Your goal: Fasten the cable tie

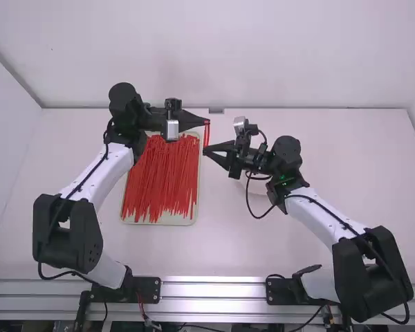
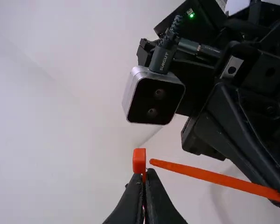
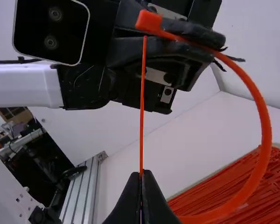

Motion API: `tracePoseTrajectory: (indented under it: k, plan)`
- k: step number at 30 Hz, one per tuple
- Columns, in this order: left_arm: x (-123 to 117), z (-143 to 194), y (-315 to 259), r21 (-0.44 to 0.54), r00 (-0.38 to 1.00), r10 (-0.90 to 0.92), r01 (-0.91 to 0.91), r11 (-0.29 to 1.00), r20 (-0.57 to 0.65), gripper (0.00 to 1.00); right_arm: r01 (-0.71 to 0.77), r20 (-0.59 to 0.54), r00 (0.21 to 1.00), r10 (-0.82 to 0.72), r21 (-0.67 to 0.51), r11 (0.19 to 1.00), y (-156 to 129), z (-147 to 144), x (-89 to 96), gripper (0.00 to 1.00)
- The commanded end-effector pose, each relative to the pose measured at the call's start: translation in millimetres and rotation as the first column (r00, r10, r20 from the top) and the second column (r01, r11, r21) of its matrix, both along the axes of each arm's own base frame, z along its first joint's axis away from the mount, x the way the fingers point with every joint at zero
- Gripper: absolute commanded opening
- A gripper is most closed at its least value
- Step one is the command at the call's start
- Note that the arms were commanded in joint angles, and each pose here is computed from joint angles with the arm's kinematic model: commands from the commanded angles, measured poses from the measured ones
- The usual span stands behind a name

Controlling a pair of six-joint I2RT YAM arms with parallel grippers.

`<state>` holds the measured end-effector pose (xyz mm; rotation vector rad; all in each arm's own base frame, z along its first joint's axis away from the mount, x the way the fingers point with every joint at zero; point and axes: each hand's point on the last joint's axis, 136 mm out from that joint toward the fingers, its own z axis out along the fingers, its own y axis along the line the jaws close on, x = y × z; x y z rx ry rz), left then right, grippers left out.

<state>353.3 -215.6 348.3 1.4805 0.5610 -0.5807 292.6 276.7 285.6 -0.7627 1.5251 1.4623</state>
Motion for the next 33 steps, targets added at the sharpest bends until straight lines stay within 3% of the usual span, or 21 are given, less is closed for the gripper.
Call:
tracePoseTrajectory:
  k: [1,33]
  plan:
    - [1.4,7.8,1.2,-0.003,0.999,0.005,-0.005,1.0,0.033,0.02,-0.006,-0.013,1.0,0.006,-0.001,1.0,1.6,-3.5,-0.9,0.0]
    - [-4.5,-1.5,2.8,0.006,1.0,-0.029,0.029,1.0,0.007,0.02,0.019,-0.008,1.0,-0.019,0.058,0.998,-1.5,14.1,2.5,0.0]
